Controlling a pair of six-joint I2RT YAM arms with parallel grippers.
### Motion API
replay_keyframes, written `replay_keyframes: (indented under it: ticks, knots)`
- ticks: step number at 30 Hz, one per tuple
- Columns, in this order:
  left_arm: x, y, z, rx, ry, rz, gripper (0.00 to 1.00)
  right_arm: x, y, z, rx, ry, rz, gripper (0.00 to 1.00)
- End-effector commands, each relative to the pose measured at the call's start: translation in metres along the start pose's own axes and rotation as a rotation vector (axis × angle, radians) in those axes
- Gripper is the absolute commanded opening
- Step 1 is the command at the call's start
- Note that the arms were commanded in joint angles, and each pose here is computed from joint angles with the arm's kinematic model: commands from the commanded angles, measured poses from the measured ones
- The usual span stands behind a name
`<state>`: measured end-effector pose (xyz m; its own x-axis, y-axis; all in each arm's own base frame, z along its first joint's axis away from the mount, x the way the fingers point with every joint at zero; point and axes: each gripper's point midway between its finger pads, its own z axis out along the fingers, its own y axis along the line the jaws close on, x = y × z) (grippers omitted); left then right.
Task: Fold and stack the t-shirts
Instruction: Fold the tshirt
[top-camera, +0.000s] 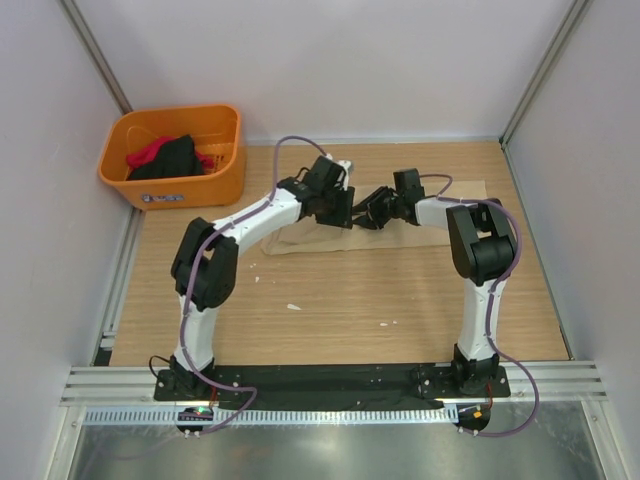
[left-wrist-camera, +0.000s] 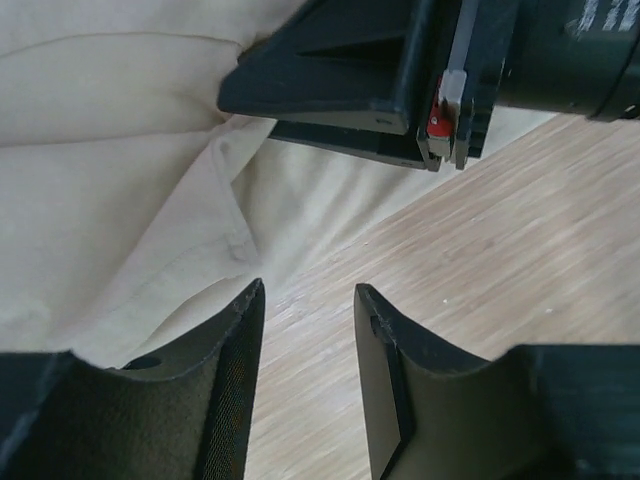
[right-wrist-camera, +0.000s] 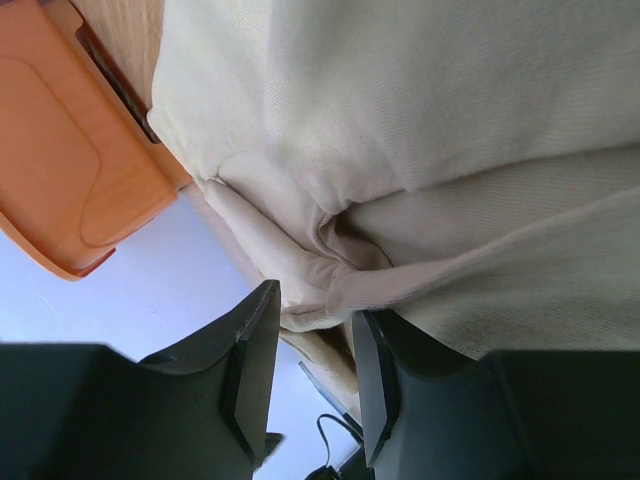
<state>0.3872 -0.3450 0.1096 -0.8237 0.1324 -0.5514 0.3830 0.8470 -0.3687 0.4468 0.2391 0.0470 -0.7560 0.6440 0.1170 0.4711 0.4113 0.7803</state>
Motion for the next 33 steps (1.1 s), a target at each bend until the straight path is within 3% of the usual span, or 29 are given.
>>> replay_keyframes:
  ticks: [1, 10, 25, 31, 33]
  knots:
    - [0.009, 0.021, 0.006, -0.208, 0.015, 0.133, 0.42, -0.006, 0.03, -0.005, -0.08, -0.003, -0.027, 0.4]
    - [0.014, 0.034, 0.018, -0.349, 0.035, 0.196, 0.41, -0.001, 0.029, -0.007, -0.082, 0.01, -0.027, 0.4]
    - [0.009, 0.021, 0.039, -0.295, 0.039, 0.164, 0.32, 0.006, 0.027, -0.012, -0.09, 0.035, -0.031, 0.38]
    - [0.016, 0.022, 0.047, -0.298, 0.073, 0.164, 0.22, 0.006, 0.028, -0.011, -0.096, 0.039, -0.018, 0.38]
    - [0.015, 0.023, 0.045, -0.3, 0.073, 0.164, 0.11, 0.008, 0.029, -0.011, -0.1, 0.044, -0.014, 0.38]
